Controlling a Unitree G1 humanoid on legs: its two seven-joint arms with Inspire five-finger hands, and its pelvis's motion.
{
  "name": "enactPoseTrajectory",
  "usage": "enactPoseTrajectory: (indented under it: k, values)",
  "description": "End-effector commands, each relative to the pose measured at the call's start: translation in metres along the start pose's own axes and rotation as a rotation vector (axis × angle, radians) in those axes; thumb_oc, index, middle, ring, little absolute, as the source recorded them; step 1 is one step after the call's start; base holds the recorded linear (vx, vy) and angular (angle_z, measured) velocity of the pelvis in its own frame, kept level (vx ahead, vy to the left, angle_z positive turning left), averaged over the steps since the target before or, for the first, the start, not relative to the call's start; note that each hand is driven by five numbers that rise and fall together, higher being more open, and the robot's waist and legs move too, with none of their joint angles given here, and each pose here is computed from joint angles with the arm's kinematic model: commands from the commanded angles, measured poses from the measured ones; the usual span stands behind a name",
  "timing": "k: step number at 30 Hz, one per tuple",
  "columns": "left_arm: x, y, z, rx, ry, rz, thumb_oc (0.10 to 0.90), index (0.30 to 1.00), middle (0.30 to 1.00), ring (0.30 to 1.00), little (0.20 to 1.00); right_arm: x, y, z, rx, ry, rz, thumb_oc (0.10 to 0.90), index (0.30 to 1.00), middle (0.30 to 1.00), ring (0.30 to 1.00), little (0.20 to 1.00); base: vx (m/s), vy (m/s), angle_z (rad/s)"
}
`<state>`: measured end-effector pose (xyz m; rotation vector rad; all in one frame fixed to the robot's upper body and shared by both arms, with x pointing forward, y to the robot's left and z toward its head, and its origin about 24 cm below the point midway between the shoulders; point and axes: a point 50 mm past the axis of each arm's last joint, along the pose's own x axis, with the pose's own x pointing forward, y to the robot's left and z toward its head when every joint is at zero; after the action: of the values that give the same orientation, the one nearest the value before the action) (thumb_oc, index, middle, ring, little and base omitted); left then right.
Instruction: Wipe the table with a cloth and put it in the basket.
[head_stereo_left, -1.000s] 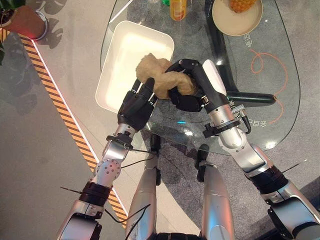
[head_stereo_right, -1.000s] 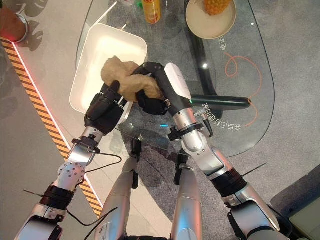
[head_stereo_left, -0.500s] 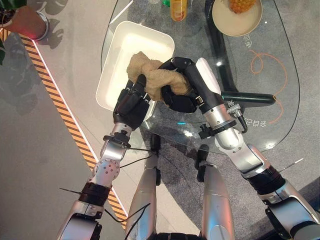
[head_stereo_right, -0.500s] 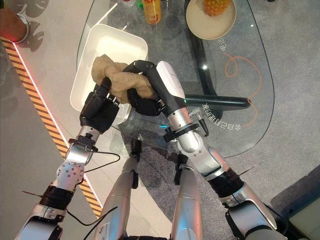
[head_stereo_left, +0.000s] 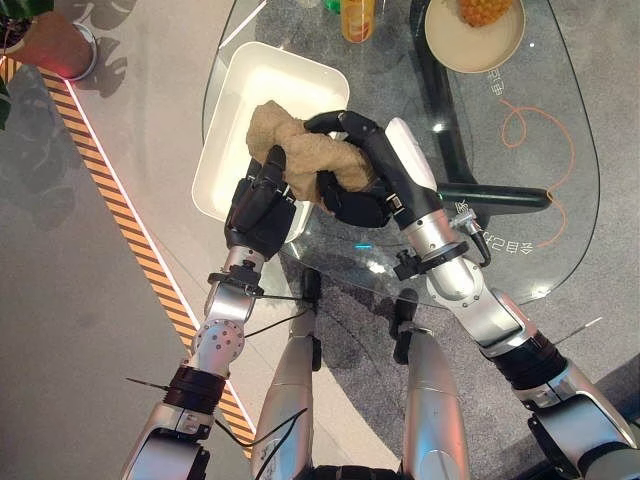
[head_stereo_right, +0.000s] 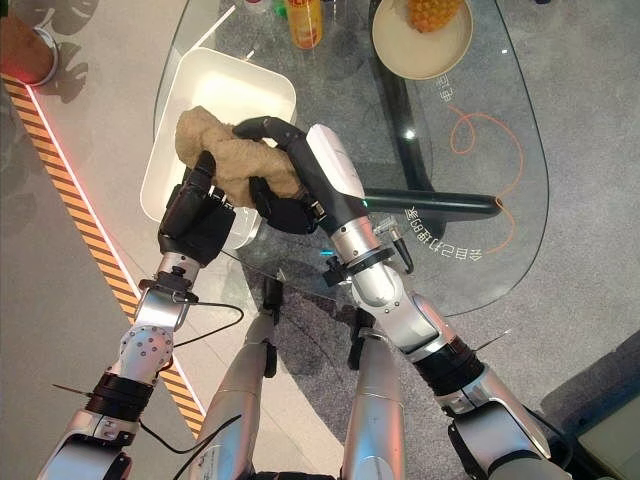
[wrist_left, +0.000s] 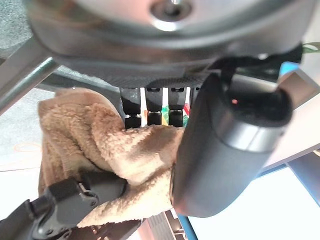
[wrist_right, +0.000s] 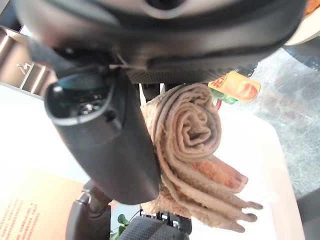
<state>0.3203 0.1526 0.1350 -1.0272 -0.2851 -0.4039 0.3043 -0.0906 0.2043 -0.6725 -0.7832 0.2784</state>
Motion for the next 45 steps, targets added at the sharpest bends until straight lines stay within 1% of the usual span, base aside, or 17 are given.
enactPoseTrajectory:
  k: [1, 14, 24, 32, 37, 40, 41, 45]
  values:
    - [0.018, -0.073, 0.029, -0.006, -0.210, -0.358, 0.100, 0.300, 0.300, 0.300, 0.200, 0.023, -0.022, 0.046, -0.006, -0.255, -0.104, 0.800, 0.900, 0.900, 0.900, 0.900, 0.00, 0.000, 0.00]
    - [0.014, -0.068, 0.043, 0.047, -0.343, -0.248, 0.100, 0.300, 0.300, 0.300, 0.200, 0.023, -0.022, 0.046, -0.008, -0.263, -0.115, 0.800, 0.900, 0.900, 0.900, 0.900, 0.00, 0.000, 0.00]
    - [0.010, -0.060, 0.064, 0.140, -0.509, -0.119, 0.100, 0.300, 0.300, 0.300, 0.200, 0.023, -0.026, 0.047, -0.009, -0.273, -0.136, 0.800, 0.900, 0.900, 0.900, 0.900, 0.00, 0.000, 0.00]
    - [0.008, -0.061, 0.079, 0.234, -0.623, -0.030, 0.100, 0.300, 0.300, 0.300, 0.200, 0.026, -0.029, 0.046, -0.013, -0.263, -0.176, 0.800, 0.900, 0.900, 0.900, 0.900, 0.00, 0.000, 0.00]
    - [0.008, -0.064, 0.086, 0.311, -0.671, -0.005, 0.100, 0.300, 0.300, 0.300, 0.200, 0.023, -0.038, 0.037, -0.016, -0.224, -0.264, 0.800, 0.900, 0.900, 0.900, 0.900, 0.00, 0.000, 0.00]
    - [0.006, -0.064, 0.093, 0.366, -0.711, 0.005, 0.100, 0.300, 0.300, 0.300, 0.200, 0.017, -0.049, 0.024, -0.033, -0.179, -0.368, 0.800, 0.900, 0.900, 0.900, 0.900, 0.00, 0.000, 0.00]
    - [0.006, -0.064, 0.093, 0.367, -0.713, 0.006, 0.100, 0.300, 0.300, 0.300, 0.200, 0.017, -0.050, 0.024, -0.032, -0.177, -0.373, 0.800, 0.900, 0.900, 0.900, 0.900, 0.00, 0.000, 0.00]
    - [0.005, -0.065, 0.101, 0.436, -0.762, 0.026, 0.100, 0.300, 0.300, 0.300, 0.200, 0.003, -0.063, 0.003, -0.060, -0.099, -0.509, 0.800, 0.900, 0.900, 0.900, 0.900, 0.00, 0.000, 0.00]
